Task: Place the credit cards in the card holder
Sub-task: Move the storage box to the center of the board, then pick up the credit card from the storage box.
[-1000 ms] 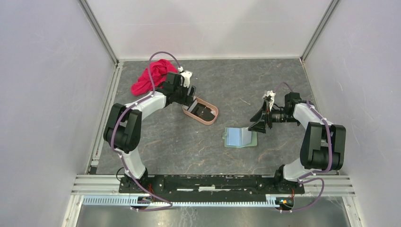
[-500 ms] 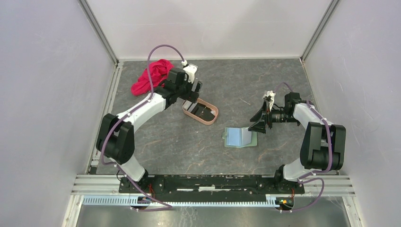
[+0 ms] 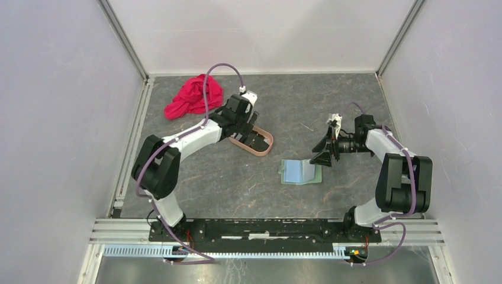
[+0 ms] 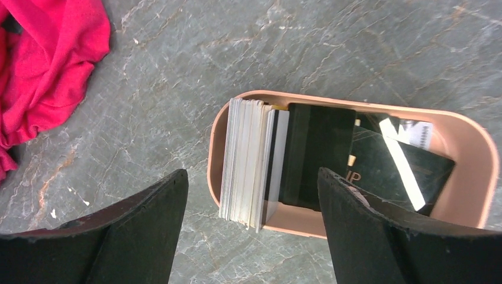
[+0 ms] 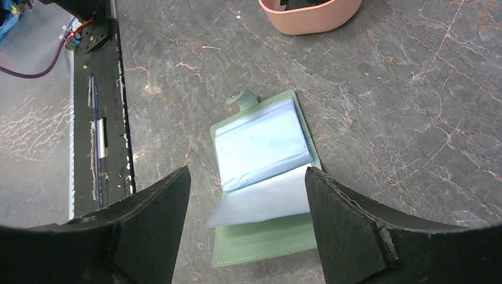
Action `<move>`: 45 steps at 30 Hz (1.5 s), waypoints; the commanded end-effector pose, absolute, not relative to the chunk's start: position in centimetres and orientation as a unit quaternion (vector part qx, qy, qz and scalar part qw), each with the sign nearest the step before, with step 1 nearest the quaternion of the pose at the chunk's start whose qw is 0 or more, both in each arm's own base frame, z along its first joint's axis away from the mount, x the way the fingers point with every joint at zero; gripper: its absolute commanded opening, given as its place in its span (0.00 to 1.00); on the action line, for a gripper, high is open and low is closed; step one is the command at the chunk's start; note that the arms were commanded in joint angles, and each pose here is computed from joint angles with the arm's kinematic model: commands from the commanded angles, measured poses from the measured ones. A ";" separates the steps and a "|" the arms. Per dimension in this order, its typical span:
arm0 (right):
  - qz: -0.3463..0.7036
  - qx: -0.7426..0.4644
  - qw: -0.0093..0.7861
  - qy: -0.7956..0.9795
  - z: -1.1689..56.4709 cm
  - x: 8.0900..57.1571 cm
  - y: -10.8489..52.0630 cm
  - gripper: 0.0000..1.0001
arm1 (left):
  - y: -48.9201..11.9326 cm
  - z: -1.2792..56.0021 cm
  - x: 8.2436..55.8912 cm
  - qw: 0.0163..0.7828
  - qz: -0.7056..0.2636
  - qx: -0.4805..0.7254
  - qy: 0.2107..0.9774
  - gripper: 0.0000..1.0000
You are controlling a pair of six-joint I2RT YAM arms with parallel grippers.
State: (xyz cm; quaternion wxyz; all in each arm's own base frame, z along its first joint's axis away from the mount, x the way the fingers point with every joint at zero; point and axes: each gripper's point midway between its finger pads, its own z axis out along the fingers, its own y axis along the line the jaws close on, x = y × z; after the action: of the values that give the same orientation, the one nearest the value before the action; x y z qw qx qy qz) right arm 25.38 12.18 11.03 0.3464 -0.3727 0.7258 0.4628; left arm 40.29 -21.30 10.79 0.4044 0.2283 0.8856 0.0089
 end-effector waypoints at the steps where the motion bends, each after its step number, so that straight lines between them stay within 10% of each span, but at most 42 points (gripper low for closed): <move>1: 0.444 -0.393 0.368 0.716 11.9 26.2 12.2 0.78 | -20.8 10.8 41.9 0.411 0.034 0.221 0.884 0.85; 45: 0.450 -0.392 0.365 0.715 11.8 26.0 12.3 0.78 | -19.5 10.8 43.0 0.388 0.063 0.226 0.891 0.64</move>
State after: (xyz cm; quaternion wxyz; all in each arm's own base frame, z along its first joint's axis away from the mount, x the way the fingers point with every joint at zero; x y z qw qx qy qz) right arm 25.63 12.17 10.94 0.3473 -0.3761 0.7279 0.4562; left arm 41.62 -19.39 6.60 0.3425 0.2376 0.9067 0.0636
